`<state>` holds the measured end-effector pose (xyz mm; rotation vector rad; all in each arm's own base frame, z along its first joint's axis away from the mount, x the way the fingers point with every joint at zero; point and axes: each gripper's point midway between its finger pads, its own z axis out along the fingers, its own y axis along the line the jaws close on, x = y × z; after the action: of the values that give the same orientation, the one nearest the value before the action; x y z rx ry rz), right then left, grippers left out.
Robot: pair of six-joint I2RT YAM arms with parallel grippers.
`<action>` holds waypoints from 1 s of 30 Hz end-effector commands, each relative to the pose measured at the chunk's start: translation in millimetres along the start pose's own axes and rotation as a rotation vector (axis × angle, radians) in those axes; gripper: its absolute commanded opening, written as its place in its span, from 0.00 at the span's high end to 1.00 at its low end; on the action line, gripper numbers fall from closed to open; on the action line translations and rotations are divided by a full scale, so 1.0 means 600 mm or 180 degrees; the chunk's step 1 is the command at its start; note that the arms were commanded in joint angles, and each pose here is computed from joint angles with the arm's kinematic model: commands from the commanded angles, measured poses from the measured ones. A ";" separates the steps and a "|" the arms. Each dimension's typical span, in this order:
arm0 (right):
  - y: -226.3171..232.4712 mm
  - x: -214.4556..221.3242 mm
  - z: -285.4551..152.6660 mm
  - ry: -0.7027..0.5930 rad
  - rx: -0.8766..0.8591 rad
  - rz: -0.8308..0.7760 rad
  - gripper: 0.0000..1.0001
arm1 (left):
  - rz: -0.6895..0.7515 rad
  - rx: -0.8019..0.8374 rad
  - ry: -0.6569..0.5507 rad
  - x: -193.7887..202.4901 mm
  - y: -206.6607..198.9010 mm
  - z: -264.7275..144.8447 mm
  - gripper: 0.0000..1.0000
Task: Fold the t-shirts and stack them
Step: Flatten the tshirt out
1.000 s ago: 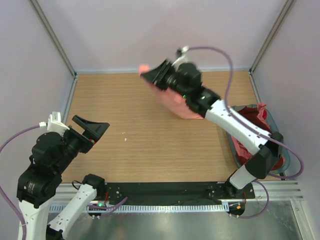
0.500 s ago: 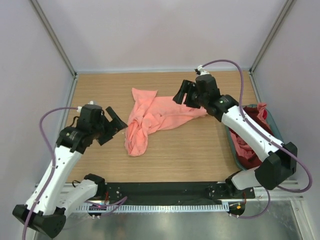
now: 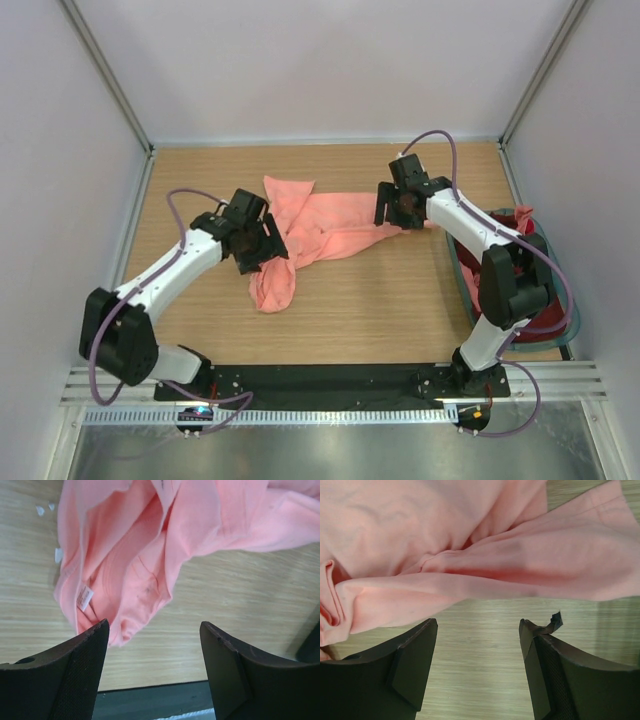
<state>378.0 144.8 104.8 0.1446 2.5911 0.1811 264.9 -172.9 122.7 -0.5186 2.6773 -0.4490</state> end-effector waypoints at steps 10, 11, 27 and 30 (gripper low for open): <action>-0.003 -0.014 -0.030 -0.0046 -0.0073 0.0052 0.26 | 0.0325 -0.0716 -0.0074 -0.119 0.028 0.118 0.27; -0.004 -0.013 -0.032 -0.0037 -0.0069 0.0056 0.26 | 0.0331 -0.0713 -0.0087 -0.129 0.025 0.123 0.28; -0.019 -0.016 -0.039 0.0026 0.0110 -0.0057 0.26 | 0.0109 -0.1602 -0.1014 -0.333 0.137 0.029 1.00; -0.022 -0.012 -0.036 0.0054 0.0131 -0.0051 0.26 | 0.0000 -0.1577 -0.1091 -0.369 0.170 0.014 0.98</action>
<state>365.2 131.8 106.6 0.1338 2.6586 0.1291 414.5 -47.1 97.2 -0.6067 2.5992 0.1737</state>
